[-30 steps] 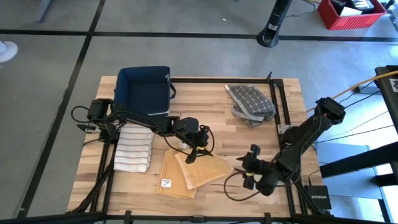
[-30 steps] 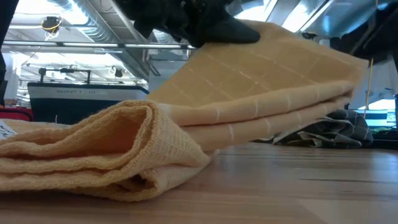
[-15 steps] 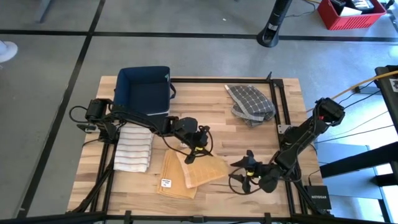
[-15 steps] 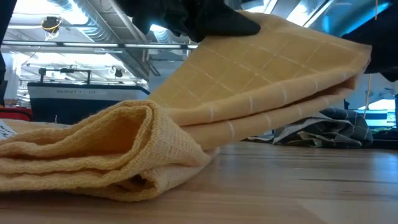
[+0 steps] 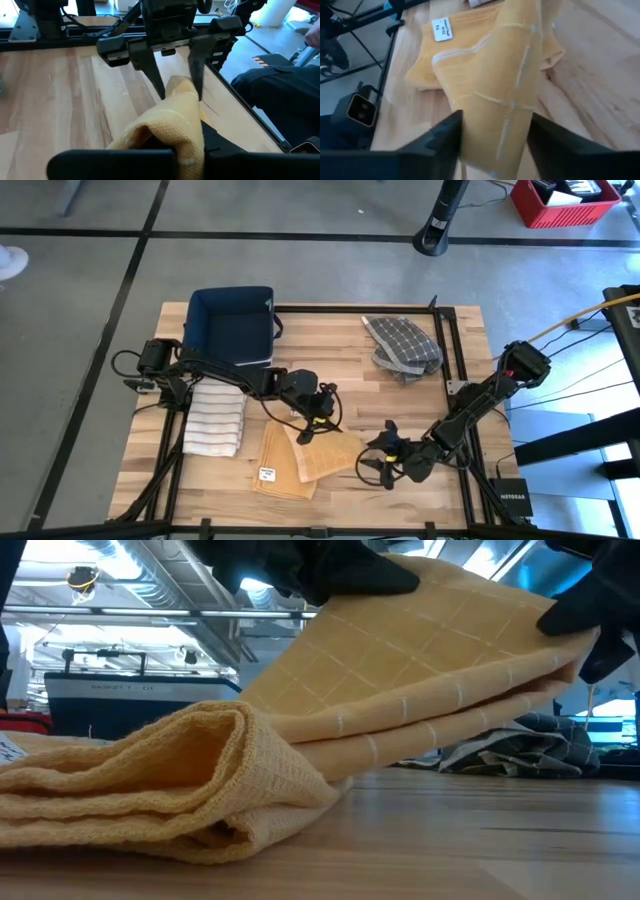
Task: Fold towel
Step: Stack the orange pattern towel on top of the orange towel
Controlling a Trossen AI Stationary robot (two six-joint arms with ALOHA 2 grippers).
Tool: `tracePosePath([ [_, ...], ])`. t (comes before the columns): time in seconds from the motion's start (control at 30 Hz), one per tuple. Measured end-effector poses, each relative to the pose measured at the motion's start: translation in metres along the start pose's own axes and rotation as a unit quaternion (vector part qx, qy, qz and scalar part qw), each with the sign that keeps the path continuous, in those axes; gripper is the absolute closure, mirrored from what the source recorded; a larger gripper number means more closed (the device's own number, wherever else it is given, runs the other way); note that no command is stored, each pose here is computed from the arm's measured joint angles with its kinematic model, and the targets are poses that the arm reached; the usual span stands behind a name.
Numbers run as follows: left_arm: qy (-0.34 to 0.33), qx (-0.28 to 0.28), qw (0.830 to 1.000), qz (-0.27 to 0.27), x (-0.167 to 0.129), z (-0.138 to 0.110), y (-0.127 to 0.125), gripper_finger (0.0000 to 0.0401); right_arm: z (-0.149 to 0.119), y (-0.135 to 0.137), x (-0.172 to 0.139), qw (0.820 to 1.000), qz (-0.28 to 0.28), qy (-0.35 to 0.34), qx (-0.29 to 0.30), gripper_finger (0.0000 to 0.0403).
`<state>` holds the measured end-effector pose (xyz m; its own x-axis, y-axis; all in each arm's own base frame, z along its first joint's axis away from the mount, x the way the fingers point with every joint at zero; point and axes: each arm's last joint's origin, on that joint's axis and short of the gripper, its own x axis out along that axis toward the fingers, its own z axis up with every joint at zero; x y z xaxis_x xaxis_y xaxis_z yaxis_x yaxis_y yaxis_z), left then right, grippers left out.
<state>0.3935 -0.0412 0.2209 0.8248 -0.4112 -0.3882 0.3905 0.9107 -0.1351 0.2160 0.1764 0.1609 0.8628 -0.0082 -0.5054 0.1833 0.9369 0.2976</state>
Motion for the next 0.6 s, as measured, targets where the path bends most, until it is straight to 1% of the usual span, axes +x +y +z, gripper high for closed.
tracePosePath([
  [0.07, 0.0, 0.0, 1.0, 0.0, 0.0, 0.0, 0.0, 0.0397, 0.0, 0.0, 0.0, 1.0, -0.004, -0.004, -0.011, 0.0253],
  [0.2, -0.003, -0.003, 1.0, -0.001, -0.001, 0.002, -0.002, 0.0399, -0.001, 0.0, 0.0, 1.0, 0.001, 0.005, -0.026, 0.0372],
  [0.23, -0.004, -0.005, 1.0, 0.001, -0.002, 0.004, -0.003, 0.0399, 0.0, 0.0, 0.0, 0.999, 0.001, 0.005, -0.032, 0.0384],
  [0.33, -0.013, -0.003, 1.0, 0.014, -0.002, 0.012, -0.009, 0.0397, 0.006, 0.006, -0.001, 0.999, -0.004, 0.011, -0.046, 0.0375],
  [0.4, -0.014, -0.002, 1.0, 0.017, -0.002, 0.016, -0.014, 0.0397, 0.013, 0.011, -0.002, 0.997, -0.013, 0.023, -0.066, 0.0376],
  [0.5, -0.016, 0.004, 0.999, 0.03, -0.001, 0.024, -0.022, 0.0397, 0.03, 0.024, -0.006, 0.994, -0.029, 0.031, -0.105, 0.0392],
  [0.6, 0.001, 0.021, 0.998, 0.064, -0.002, 0.034, -0.034, 0.0396, 0.053, 0.038, -0.014, 0.989, -0.051, 0.034, -0.137, 0.0388],
])
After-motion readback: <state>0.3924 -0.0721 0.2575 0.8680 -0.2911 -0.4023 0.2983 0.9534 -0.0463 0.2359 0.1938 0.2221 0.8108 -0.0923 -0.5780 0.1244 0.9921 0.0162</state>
